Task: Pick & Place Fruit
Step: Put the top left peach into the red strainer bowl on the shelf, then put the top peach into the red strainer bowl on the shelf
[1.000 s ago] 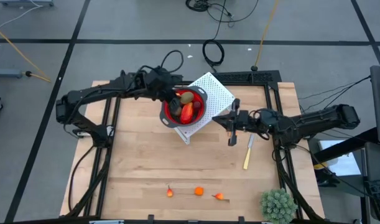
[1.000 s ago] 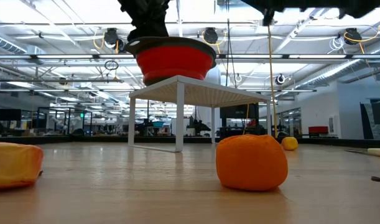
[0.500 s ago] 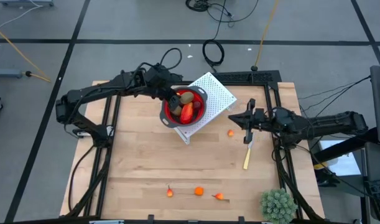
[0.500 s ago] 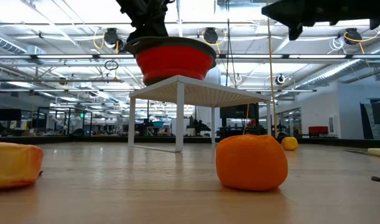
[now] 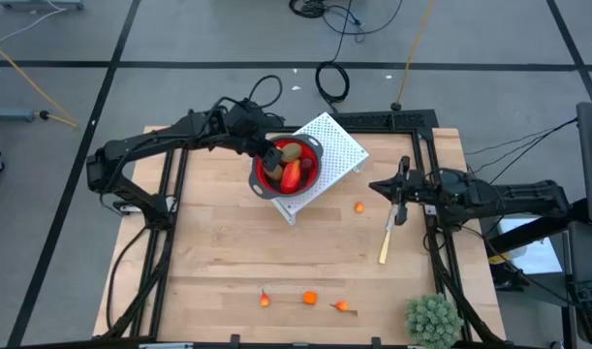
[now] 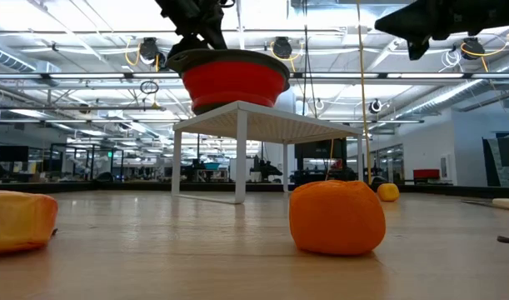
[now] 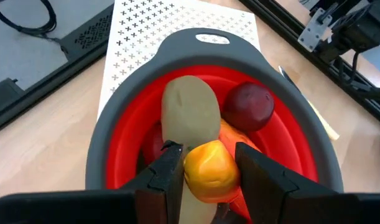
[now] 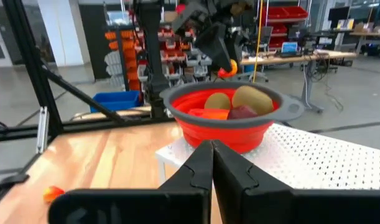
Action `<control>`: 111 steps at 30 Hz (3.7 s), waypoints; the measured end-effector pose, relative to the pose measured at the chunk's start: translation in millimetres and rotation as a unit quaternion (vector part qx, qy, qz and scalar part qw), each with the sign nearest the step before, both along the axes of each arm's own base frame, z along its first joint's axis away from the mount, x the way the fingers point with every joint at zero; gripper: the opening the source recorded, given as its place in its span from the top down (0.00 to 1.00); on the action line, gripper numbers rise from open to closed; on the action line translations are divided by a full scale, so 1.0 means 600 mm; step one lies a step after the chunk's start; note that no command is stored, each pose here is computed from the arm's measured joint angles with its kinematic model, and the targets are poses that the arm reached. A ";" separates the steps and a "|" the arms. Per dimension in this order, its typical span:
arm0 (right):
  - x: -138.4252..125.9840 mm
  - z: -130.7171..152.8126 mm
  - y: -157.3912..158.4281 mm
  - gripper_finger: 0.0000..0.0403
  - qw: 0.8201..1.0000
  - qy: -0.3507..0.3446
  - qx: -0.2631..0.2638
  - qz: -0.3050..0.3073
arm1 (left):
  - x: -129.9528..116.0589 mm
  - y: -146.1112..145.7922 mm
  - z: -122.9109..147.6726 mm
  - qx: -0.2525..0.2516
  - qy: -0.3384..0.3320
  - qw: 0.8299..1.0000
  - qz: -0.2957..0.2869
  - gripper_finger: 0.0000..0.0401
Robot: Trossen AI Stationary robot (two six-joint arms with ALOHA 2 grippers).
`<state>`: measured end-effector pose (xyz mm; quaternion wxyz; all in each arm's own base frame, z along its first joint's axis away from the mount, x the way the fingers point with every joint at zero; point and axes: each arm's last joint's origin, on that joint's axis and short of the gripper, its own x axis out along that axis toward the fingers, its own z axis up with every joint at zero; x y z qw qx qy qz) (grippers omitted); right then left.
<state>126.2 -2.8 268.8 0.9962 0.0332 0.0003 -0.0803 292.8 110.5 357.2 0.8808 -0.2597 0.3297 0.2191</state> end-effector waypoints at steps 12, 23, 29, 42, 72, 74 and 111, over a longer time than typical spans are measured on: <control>-0.009 0.005 0.000 1.00 1.000 -0.015 0.002 -0.001 | 0.021 0.010 -0.037 -0.037 0.041 0.997 0.048 0.67; -0.009 0.005 0.000 1.00 1.000 -0.016 0.013 -0.001 | 0.020 0.010 -0.042 -0.069 0.043 0.993 0.088 0.67; -0.009 0.005 0.000 1.00 1.000 -0.016 0.013 -0.001 | 0.020 0.010 -0.042 -0.056 0.047 0.995 0.073 0.67; -0.009 0.005 0.000 1.00 1.000 -0.016 0.013 -0.001 | 0.020 0.010 -0.041 -0.036 0.053 0.997 0.051 0.51; -0.009 0.005 0.000 0.99 1.000 -0.016 0.013 -0.001 | -0.031 -0.153 0.053 0.007 -0.046 0.999 -0.013 0.33; -0.009 0.005 0.000 0.99 1.000 -0.016 0.013 -0.001 | -0.031 -0.161 0.054 0.027 -0.043 0.999 -0.017 0.33; 0.007 -0.003 0.003 0.99 1.000 0.008 0.013 0.026 | -0.067 -0.175 0.019 0.110 -0.133 0.975 -0.142 0.33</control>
